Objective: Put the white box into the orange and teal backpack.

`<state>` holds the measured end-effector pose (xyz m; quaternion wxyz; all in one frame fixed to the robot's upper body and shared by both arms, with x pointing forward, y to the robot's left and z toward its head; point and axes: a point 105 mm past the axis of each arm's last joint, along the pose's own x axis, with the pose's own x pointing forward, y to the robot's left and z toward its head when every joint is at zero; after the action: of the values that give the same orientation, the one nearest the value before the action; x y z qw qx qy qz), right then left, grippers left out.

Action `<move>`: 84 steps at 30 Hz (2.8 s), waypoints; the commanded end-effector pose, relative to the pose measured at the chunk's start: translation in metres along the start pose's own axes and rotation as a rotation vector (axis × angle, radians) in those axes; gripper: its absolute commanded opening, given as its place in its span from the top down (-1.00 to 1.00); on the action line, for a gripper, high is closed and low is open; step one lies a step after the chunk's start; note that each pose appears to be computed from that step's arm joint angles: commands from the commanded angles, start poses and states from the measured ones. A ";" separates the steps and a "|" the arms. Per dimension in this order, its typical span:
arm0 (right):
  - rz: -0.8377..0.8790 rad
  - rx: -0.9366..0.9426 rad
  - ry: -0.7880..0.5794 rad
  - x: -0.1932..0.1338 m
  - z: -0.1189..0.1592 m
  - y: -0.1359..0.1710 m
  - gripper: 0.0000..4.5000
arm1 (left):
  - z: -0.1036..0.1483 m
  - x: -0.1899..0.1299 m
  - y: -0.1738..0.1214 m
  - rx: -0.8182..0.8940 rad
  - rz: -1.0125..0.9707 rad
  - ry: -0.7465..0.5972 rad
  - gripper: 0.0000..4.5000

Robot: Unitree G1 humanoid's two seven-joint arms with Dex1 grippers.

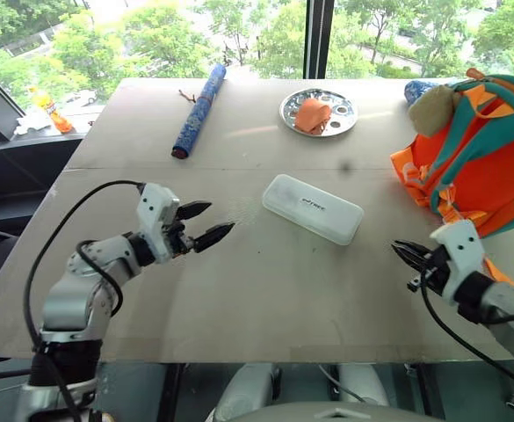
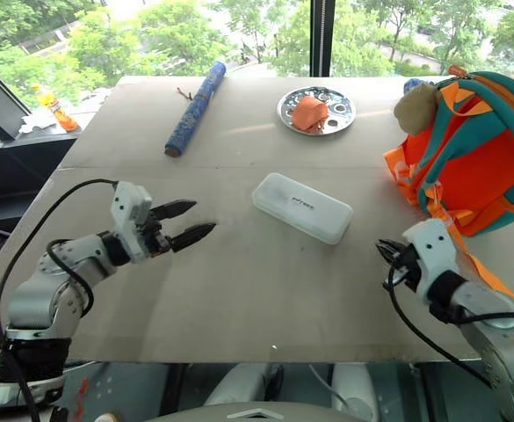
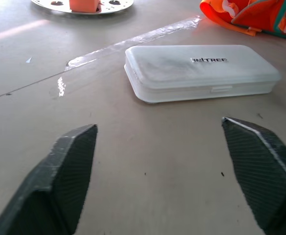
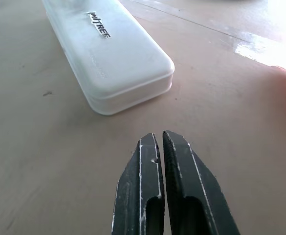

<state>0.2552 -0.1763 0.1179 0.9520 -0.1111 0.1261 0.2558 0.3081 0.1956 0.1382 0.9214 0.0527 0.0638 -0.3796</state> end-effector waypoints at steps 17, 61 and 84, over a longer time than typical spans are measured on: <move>-0.144 -0.108 0.125 0.085 0.012 -0.003 1.00 | 0.002 0.136 0.029 0.112 0.177 0.218 0.96; 0.244 -0.359 0.057 0.117 0.017 0.026 1.00 | -0.032 0.030 -0.021 -0.881 -0.231 0.374 -0.95; 0.225 -0.198 -0.077 0.097 0.043 0.034 0.18 | -0.014 0.033 -0.052 -0.891 -0.370 0.166 0.54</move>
<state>0.3349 -0.0988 0.0973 0.9060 -0.1949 0.1205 0.3559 0.2908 0.1417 0.1011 0.7513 -0.3408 0.3415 -0.4503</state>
